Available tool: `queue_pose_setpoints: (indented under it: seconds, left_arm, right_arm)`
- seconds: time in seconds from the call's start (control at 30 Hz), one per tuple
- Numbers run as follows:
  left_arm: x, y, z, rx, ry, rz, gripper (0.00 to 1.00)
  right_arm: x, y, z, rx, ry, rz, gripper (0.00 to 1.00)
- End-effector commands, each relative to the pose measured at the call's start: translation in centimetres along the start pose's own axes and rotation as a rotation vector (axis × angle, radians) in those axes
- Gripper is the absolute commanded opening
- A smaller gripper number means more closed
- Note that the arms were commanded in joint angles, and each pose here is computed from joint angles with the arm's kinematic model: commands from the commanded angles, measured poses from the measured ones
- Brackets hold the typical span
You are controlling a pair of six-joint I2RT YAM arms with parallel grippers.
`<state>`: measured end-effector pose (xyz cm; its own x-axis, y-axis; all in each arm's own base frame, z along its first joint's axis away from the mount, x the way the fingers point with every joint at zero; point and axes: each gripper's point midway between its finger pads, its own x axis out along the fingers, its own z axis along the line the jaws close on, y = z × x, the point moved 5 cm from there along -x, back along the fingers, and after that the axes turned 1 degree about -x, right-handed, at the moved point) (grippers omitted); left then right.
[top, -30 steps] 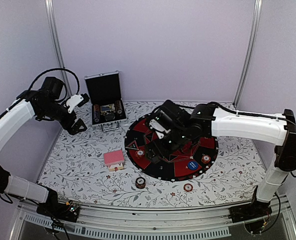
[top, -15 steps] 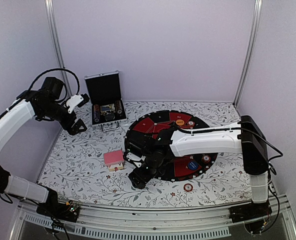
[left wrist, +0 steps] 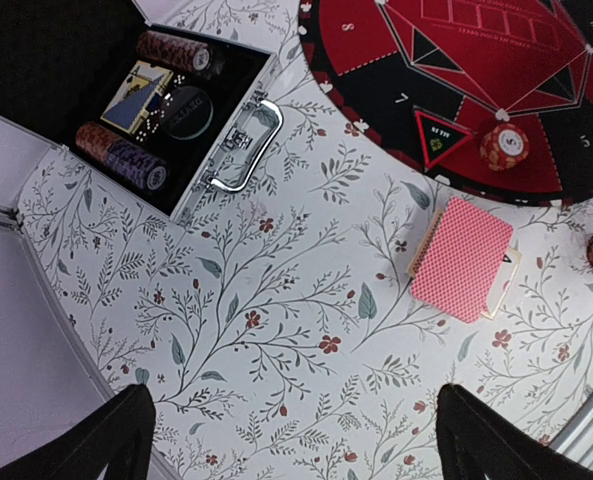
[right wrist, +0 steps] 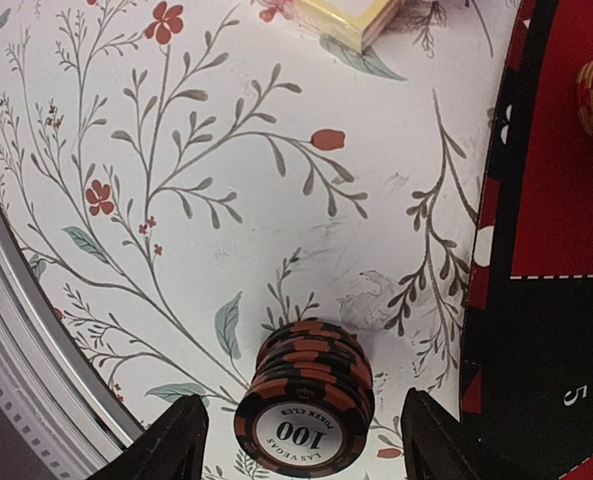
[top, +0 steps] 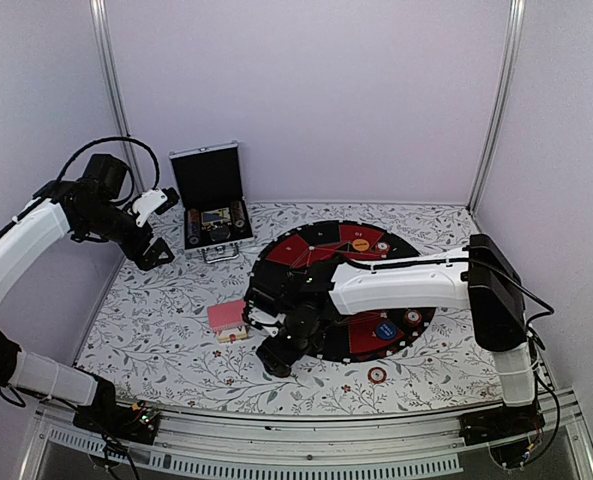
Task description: Distribute texas hold em gaming equipment
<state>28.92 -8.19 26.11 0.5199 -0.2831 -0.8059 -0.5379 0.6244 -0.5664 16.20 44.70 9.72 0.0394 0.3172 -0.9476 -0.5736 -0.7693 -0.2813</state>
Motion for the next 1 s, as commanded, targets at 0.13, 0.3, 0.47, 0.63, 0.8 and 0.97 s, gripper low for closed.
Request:
queue_pose_setpoints:
  seconds: [0.13, 0.3, 0.47, 0.63, 0.8, 0.97]
  left_arm:
    - [-0.01, -0.08, -0.37, 0.010, 0.015, 0.004, 1.00]
    - [-0.08, -0.09, -0.37, 0.013, 0.012, 0.003, 1.00]
    - [-0.12, -0.11, -0.31, 0.016, 0.007, 0.004, 1.00]
    - [-0.17, -0.20, -0.24, 0.017, 0.004, 0.002, 1.00]
    - [-0.16, -0.23, -0.18, 0.018, 0.002, 0.003, 1.00]
    - [-0.13, -0.23, -0.18, 0.016, 0.003, 0.004, 1.00]
  right_arm:
    - [0.53, -0.33, -0.20, -0.015, 0.053, 0.003, 0.65]
    - [0.49, -0.46, -0.25, -0.013, 0.060, -0.003, 0.60]
    - [0.67, -0.42, -0.24, -0.013, 0.057, 0.001, 0.58]
    - [0.95, -0.29, -0.22, -0.016, 0.055, 0.011, 0.58]
    - [1.12, -0.16, -0.08, -0.018, 0.049, 0.017, 0.57]
    - [1.18, -0.16, 0.00, -0.019, 0.047, 0.017, 0.52]
